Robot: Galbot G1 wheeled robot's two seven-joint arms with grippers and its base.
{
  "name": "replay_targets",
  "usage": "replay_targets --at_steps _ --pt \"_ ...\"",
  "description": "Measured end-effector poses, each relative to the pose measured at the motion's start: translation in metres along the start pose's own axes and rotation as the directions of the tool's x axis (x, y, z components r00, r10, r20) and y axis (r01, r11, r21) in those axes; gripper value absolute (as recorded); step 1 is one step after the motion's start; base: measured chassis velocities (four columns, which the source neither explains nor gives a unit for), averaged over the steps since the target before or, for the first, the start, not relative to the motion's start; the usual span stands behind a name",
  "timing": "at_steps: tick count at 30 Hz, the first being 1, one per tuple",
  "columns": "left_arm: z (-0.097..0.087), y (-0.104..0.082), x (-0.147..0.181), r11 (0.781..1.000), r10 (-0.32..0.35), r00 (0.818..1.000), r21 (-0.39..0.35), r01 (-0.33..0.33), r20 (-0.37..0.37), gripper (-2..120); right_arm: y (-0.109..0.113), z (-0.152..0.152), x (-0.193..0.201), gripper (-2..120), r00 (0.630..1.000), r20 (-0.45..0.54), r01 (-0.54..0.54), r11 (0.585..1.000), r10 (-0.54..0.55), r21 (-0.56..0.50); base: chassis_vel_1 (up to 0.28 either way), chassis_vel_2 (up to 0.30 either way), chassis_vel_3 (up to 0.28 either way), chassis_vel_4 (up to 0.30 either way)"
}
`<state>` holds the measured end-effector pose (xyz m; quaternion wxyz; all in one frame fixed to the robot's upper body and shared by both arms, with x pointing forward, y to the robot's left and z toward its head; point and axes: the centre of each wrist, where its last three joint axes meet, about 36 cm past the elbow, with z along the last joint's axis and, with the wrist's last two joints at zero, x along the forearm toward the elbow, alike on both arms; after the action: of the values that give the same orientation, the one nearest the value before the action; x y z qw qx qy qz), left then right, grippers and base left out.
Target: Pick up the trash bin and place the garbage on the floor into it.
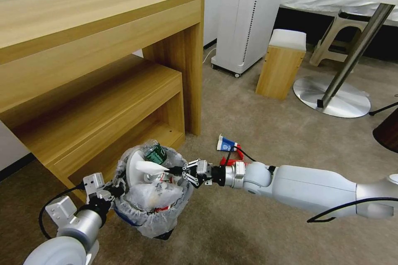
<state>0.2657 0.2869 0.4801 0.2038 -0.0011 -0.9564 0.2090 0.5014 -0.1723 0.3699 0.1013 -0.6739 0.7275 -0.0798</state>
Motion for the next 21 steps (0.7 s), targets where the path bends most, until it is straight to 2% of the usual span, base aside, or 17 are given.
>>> replay_targets --at_steps 2,3,6,7,10,11,14,15,17,18,21 --pt "0.001 0.002 -0.001 1.000 -0.005 1.000 -0.001 0.005 -0.003 3 -0.001 -0.003 0.001 22 1.000 0.001 -0.004 1.000 0.004 0.004 0.000 0.000 0.000 0.000" --pt "0.001 0.002 -0.001 1.000 -0.005 1.000 -0.001 0.005 -0.003 3 -0.001 -0.003 0.001 22 1.000 0.001 -0.004 1.000 0.004 0.004 0.000 0.000 0.000 0.000" --pt "0.002 0.003 -0.002 1.000 -0.009 1.000 0.000 0.009 -0.007 3 -0.003 -0.005 0.006 35 1.000 -0.001 -0.013 1.000 0.013 0.011 0.000 0.000 0.000 0.000" --pt "0.002 0.003 -0.002 1.000 -0.009 1.000 0.000 0.009 -0.007 3 -0.003 -0.005 0.006 35 1.000 -0.001 -0.013 1.000 0.013 0.011 0.000 0.000 0.000 0.000" --pt "0.003 0.003 -0.001 1.000 -0.010 1.000 0.001 0.010 -0.009 3 -0.002 -0.006 0.010 50 1.000 0.001 -0.018 1.000 0.018 0.014 0.000 0.000 0.000 0.000" --pt "0.003 0.003 -0.001 1.000 -0.010 1.000 0.001 0.010 -0.009 3 -0.002 -0.006 0.010 50 1.000 0.001 -0.018 1.000 0.018 0.014 0.000 0.000 0.000 0.000" --pt "0.004 0.005 -0.003 1.000 -0.017 1.000 0.002 0.017 -0.012 3 -0.001 -0.010 0.009 65 1.000 0.017 -0.026 1.000 0.026 0.017 0.000 0.000 0.000 0.000" --pt "0.004 0.005 -0.003 1.000 -0.017 1.000 0.002 0.017 -0.012 3 -0.001 -0.010 0.009 65 1.000 0.017 -0.026 1.000 0.026 0.017 0.000 0.000 0.000 0.000" --pt "0.005 0.007 -0.004 1.000 -0.023 1.000 0.001 0.023 -0.013 3 -0.001 -0.014 0.008 76 0.998 0.035 -0.052 0.998 0.051 0.019 0.000 0.000 0.000 0.000" --pt "0.005 0.007 -0.004 1.000 -0.023 1.000 0.001 0.023 -0.013 3 -0.001 -0.014 0.008 76 0.998 0.035 -0.052 0.998 0.051 0.019 0.000 0.000 0.000 0.000" --pt "0.005 0.009 -0.006 1.000 -0.027 1.000 -0.001 0.027 -0.013 3 -0.001 -0.020 0.010 91 0.996 0.046 -0.075 0.997 0.074 0.024 0.000 0.000 0.000 0.000"
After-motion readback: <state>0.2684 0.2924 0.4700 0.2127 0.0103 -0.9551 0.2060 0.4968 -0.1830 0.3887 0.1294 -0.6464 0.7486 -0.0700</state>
